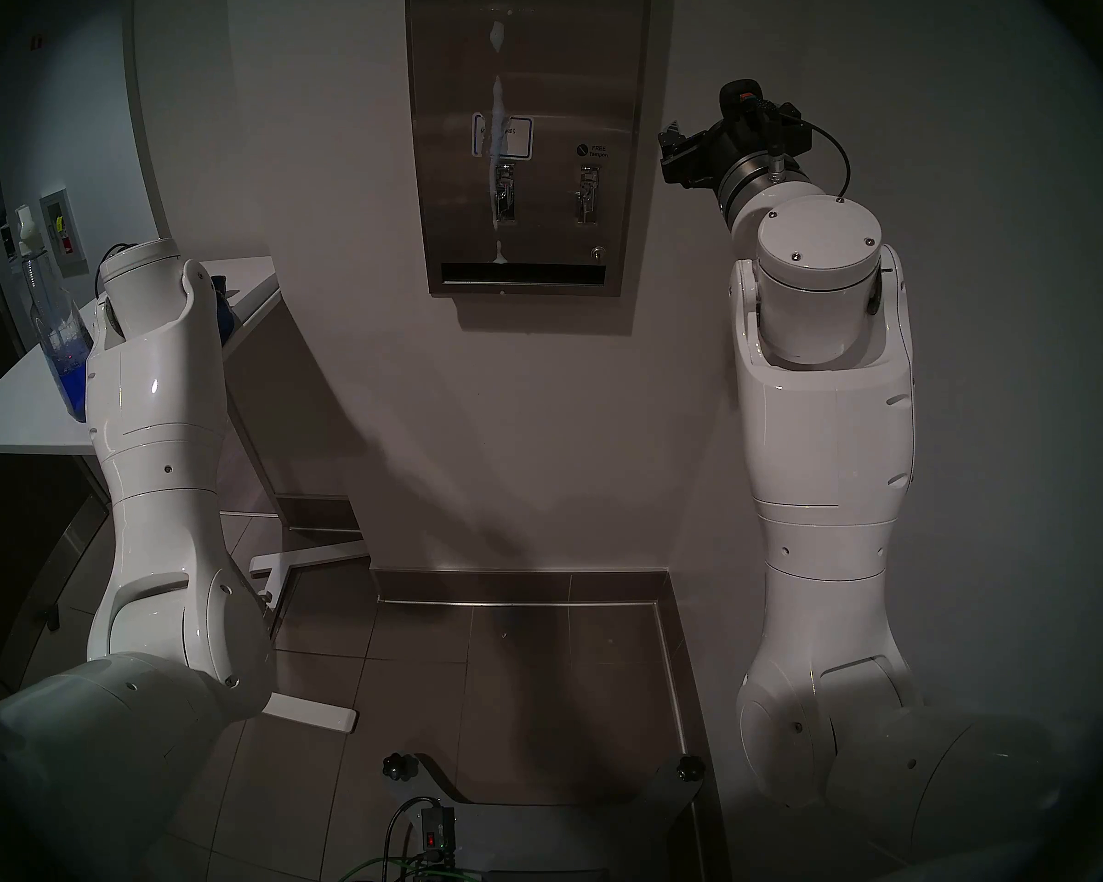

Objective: Pick up the cloth and wipe the surface

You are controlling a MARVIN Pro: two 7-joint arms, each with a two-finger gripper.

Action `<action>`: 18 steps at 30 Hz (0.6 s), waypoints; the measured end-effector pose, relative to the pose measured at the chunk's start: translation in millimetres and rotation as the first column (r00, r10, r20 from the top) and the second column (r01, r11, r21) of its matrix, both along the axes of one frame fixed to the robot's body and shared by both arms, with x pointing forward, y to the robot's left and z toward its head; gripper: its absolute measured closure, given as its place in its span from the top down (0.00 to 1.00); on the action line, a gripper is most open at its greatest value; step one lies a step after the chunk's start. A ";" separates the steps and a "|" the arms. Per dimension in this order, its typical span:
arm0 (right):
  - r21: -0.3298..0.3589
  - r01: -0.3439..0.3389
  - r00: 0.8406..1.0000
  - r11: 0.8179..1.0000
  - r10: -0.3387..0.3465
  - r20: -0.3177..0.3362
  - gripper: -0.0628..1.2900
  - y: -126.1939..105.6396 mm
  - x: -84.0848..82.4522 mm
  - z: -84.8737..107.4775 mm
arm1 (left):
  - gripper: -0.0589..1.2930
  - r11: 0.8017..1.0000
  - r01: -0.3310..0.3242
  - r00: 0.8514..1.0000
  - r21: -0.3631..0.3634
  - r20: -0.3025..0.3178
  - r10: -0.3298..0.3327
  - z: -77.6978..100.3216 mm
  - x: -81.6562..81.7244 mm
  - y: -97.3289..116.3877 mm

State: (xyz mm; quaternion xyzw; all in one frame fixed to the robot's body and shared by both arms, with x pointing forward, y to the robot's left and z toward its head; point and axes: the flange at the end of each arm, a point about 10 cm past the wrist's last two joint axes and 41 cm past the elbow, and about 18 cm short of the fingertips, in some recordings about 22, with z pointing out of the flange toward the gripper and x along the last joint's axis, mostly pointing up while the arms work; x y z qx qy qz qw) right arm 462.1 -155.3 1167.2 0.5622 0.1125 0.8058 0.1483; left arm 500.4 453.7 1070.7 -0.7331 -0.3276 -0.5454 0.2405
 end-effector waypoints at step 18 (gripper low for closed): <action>0.000 0.000 1.000 1.000 0.000 0.000 0.96 0.0 0.0 -0.1 | 0.92 0.994 0.024 1.000 -0.104 -0.016 -0.026 -4.7 -5.3 -0.3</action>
